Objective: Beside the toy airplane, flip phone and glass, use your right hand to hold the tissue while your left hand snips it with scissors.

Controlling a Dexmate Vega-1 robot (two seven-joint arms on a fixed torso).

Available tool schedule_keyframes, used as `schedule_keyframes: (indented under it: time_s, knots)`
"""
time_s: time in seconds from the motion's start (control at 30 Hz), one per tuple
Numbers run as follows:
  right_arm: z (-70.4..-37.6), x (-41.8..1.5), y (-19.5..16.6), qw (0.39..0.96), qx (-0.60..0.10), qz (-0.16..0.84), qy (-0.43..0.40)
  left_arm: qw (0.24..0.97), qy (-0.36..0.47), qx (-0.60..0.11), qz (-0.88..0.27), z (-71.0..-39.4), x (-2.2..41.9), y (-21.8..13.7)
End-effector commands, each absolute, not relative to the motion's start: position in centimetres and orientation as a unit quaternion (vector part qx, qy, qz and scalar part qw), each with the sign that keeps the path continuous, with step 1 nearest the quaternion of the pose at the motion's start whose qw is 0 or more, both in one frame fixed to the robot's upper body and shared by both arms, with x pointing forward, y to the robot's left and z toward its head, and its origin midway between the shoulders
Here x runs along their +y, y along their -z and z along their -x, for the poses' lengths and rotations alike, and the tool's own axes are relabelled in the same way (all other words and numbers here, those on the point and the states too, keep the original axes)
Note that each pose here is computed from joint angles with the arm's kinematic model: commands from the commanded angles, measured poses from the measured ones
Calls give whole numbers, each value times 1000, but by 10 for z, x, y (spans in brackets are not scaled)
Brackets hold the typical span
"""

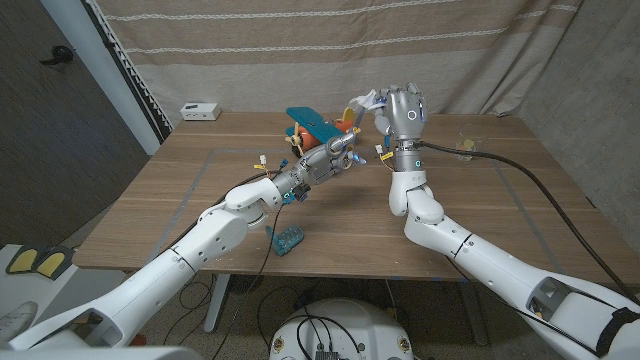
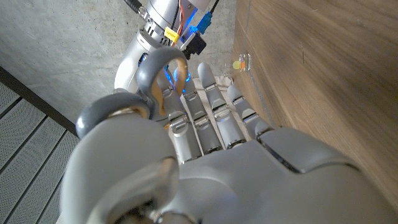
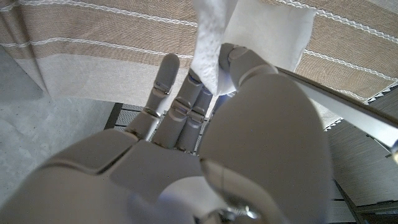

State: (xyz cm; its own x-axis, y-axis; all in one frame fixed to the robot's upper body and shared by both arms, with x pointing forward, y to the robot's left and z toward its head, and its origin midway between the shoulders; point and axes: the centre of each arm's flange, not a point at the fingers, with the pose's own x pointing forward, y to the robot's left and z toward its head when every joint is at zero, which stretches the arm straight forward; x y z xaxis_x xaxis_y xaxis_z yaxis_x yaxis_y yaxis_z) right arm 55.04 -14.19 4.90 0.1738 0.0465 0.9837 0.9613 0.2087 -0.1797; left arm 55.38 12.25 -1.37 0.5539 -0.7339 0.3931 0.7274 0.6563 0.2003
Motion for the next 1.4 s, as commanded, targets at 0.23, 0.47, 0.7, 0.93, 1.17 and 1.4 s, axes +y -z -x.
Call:
schedule_keyframes:
  time_s: [0.23, 0.47, 0.7, 0.93, 1.17, 1.4]
  knots:
    - [-554, -143, -53, 589, -492, 503, 399, 876, 430, -218, -7, -549, 124, 16]
    - [-562, -140, -53, 587, -484, 513, 398, 875, 435, -214, -7, -547, 126, 20]
    - [-564, -136, -54, 584, -483, 516, 400, 876, 423, -233, -8, -546, 133, 19]
    - [-565, -133, -53, 585, -478, 519, 400, 875, 424, -233, -11, -546, 138, 17]
    - [-564, -131, -54, 587, -477, 518, 400, 875, 424, -235, -15, -546, 143, 16]
    - [-562, -127, -55, 585, -477, 520, 400, 876, 411, -250, -31, -545, 150, 13]
